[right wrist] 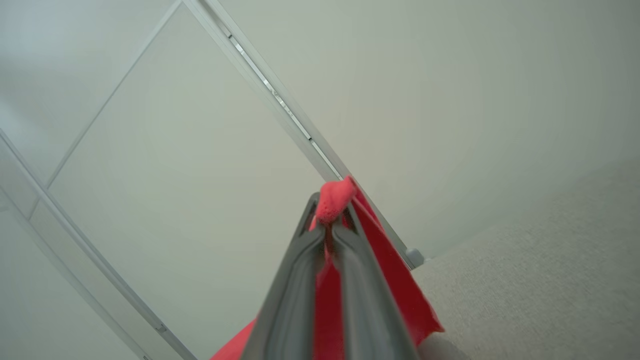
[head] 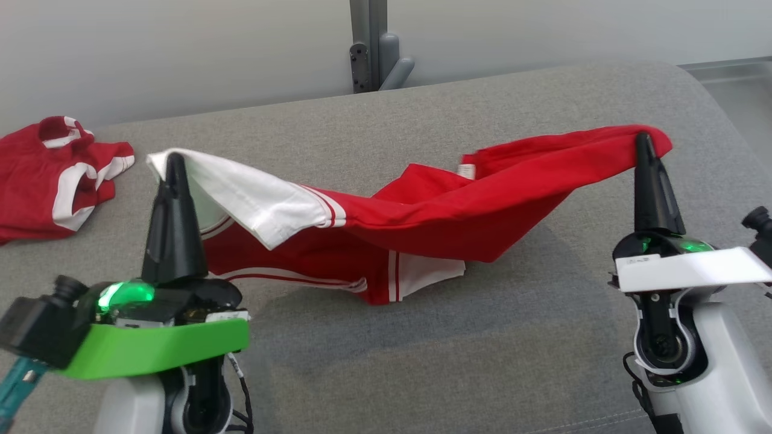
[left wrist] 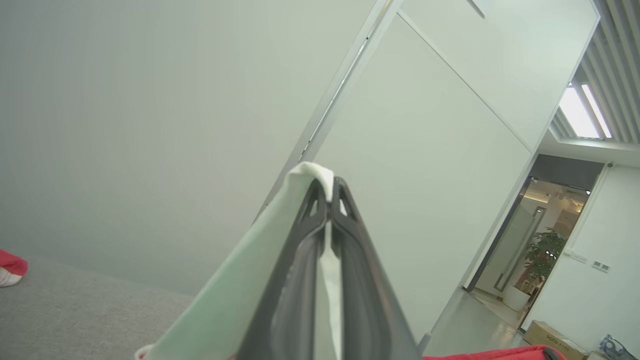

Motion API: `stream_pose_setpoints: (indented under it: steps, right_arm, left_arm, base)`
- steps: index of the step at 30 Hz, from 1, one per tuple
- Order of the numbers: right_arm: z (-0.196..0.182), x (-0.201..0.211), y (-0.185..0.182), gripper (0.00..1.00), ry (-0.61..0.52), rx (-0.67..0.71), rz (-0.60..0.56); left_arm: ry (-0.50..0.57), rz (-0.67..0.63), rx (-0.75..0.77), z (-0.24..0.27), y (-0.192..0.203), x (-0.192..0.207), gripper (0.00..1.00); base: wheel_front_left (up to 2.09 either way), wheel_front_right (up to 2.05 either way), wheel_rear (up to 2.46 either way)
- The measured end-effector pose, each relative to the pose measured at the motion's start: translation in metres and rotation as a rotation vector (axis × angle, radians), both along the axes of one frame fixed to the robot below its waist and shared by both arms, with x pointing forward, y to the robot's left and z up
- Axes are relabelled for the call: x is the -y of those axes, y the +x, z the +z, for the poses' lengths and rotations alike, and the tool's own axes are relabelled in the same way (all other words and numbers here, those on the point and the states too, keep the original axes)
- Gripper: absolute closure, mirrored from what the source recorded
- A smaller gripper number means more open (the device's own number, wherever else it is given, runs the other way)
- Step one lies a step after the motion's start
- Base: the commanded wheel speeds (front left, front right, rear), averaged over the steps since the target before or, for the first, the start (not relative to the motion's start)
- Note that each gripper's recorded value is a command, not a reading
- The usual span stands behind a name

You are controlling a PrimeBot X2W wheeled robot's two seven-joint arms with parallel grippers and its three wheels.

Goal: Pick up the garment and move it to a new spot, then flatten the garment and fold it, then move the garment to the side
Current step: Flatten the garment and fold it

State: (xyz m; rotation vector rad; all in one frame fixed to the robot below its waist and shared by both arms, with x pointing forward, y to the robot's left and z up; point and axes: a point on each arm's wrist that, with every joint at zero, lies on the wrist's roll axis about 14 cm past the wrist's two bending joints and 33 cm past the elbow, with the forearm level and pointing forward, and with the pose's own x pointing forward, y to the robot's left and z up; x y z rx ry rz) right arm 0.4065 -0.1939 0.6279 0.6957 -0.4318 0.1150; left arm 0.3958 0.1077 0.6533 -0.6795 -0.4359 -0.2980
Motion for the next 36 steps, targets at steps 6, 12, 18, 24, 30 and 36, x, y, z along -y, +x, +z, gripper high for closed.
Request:
stream_pose_setpoints:
  steps: [6,12,18,24,30,36]
  right_arm:
    - [0.052,0.014,-0.032,1.00,0.025,0.158,-0.005]
    - [0.097,0.020,-0.060,1.00,-0.011,0.282,-0.007]
    - [0.093,0.019,-0.050,1.00,-0.047,0.234,-0.003]
    - [0.088,-0.002,0.002,1.00,-0.096,0.168,0.070]
    - [0.114,-0.018,0.084,1.00,-0.124,0.199,0.106]
    - [0.150,-0.021,0.173,1.00,-0.189,0.286,0.000]
  left_arm:
    - [-0.033,-0.038,0.212,0.077,-0.031,-0.003,1.00]
    - [-0.034,-0.135,0.409,0.147,-0.064,0.008,1.00]
    - [0.006,-0.139,0.390,0.153,-0.045,0.008,1.00]
    - [0.058,-0.148,0.273,0.134,0.021,0.011,1.00]
    - [0.182,-0.108,0.225,0.138,0.111,0.012,1.00]
    - [0.318,0.054,0.260,0.159,0.197,-0.006,1.00]
  base:
    - [0.00,0.00,0.00]
    - [0.00,0.00,0.00]
    - [0.00,0.00,0.00]
    - [0.00,0.00,0.00]
    - [0.00,0.00,0.00]
    - [0.00,0.00,0.00]
